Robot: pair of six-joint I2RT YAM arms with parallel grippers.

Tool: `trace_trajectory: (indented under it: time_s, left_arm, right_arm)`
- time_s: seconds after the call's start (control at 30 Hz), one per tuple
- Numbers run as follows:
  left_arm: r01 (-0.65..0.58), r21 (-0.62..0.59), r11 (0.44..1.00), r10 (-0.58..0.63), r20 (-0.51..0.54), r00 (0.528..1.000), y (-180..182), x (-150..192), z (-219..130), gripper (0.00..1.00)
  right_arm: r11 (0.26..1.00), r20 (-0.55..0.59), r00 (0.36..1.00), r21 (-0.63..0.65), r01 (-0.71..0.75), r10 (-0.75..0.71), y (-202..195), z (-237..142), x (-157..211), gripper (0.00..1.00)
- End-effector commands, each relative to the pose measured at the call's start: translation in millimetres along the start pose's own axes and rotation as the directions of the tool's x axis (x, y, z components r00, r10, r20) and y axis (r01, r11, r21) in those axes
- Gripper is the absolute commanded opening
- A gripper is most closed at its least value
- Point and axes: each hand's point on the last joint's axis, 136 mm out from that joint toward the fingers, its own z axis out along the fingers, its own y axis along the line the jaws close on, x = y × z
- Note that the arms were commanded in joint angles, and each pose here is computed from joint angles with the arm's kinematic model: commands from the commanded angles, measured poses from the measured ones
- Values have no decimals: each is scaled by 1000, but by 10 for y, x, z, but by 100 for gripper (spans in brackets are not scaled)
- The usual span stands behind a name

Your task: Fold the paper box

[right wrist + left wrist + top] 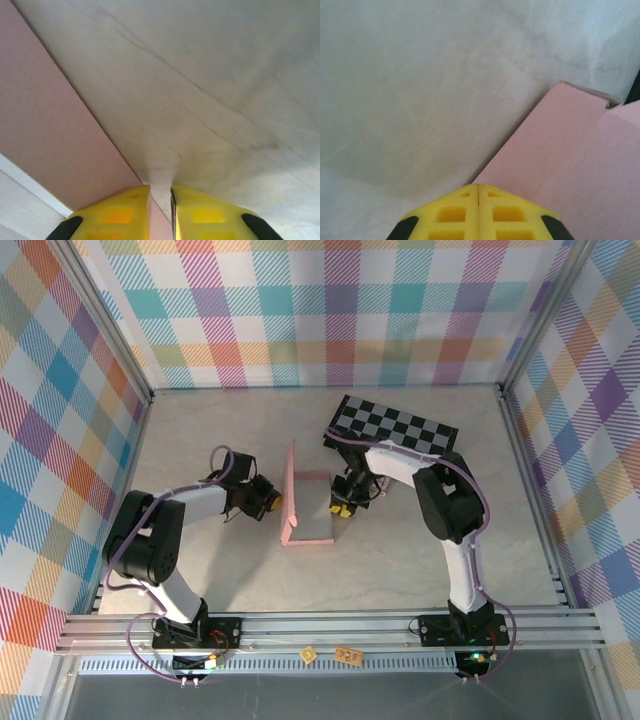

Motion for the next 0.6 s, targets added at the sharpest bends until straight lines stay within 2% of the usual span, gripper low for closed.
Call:
trace_trajectory:
  time_s: [0.0,0.2,0.33,0.57]
  left_arm:
    - [-30,63,998,32,-29,999,-254,-56,45,2]
    - [-47,96,994,53,-60,997,-508,-198,197,2]
    - [-58,138,989,74,-118,990,-723,-224,360,2]
    - [-67,198,978,105,-189,976,-1016,-261,532,1]
  right_arm:
    - [981,4,983,-65,-181,181,51,-38,137,19]
    - [886,-50,891,-94,-454,452,-2,-12,344,18]
    - [830,-80,834,-80,-552,547,93,40,479,18]
    - [769,-138,769,-67,-636,625,338,188,629,17]
